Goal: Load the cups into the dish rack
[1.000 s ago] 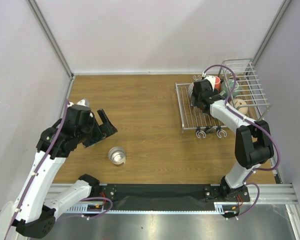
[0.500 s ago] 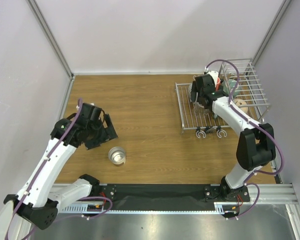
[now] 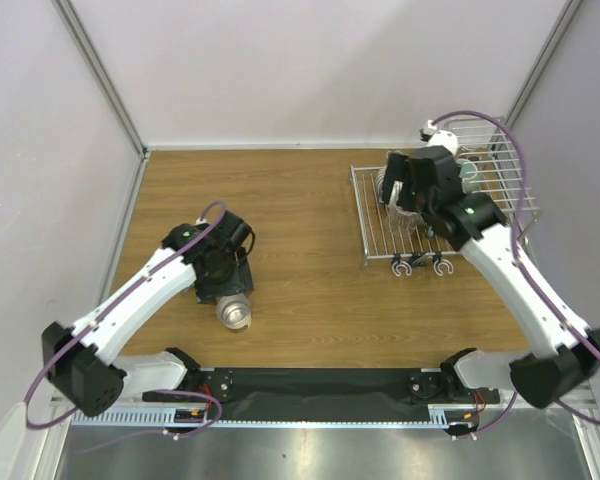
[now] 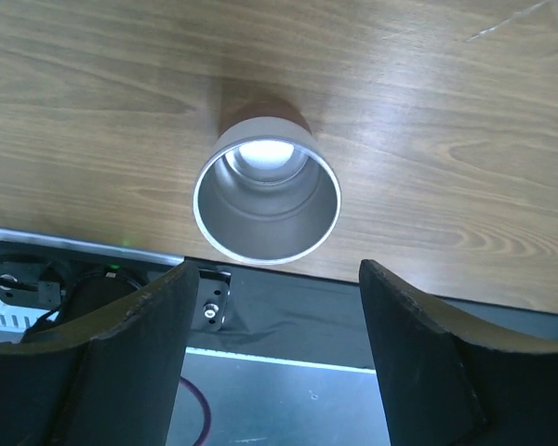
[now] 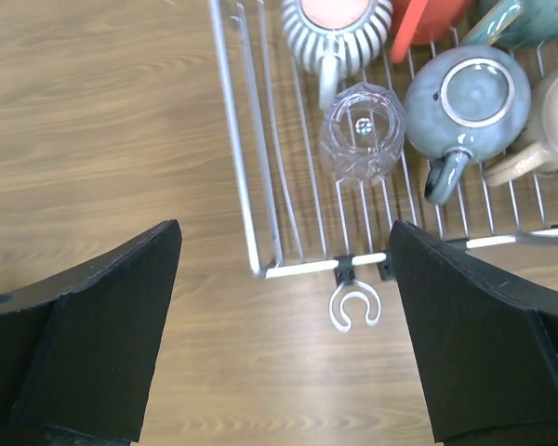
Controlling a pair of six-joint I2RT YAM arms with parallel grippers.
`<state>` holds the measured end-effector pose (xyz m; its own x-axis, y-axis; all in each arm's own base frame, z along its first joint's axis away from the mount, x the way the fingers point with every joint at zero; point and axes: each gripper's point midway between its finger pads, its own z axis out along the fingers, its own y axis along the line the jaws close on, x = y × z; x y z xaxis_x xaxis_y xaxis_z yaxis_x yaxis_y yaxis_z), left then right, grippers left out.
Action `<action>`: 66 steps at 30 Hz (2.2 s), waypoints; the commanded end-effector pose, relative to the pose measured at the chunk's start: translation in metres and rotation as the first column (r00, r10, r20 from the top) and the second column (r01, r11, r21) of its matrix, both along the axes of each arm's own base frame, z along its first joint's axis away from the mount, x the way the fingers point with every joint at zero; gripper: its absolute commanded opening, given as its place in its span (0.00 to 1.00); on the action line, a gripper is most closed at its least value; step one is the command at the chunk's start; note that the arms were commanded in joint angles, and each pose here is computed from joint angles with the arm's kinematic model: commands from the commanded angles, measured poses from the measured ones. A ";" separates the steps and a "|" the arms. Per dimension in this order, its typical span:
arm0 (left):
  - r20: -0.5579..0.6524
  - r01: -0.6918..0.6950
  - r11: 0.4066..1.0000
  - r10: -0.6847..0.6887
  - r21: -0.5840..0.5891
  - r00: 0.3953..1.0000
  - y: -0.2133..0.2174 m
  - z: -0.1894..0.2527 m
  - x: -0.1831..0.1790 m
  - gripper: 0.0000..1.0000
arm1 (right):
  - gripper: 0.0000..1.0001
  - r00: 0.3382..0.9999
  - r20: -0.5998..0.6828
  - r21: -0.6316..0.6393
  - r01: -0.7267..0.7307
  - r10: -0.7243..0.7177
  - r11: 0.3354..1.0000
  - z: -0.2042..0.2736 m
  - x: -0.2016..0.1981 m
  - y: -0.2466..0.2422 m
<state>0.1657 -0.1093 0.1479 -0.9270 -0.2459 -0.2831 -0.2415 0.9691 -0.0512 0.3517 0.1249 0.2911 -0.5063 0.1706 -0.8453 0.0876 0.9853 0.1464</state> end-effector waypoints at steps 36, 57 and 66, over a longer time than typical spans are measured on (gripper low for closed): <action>0.542 0.516 0.574 -0.144 -0.635 0.828 -0.158 0.170 0.054 0.00 | 1.00 0.818 0.122 0.413 -0.556 0.562 0.721 0.076 -0.108 0.082; 0.667 0.675 -0.105 0.104 -0.730 0.737 -0.187 0.295 0.020 0.00 | 1.00 0.587 0.356 0.616 -0.733 0.728 0.290 0.107 -0.155 0.116; 0.641 0.646 -0.152 0.089 -0.748 0.763 -0.189 0.292 0.017 0.00 | 1.00 0.563 0.427 0.635 -0.744 0.707 0.209 0.126 -0.152 0.123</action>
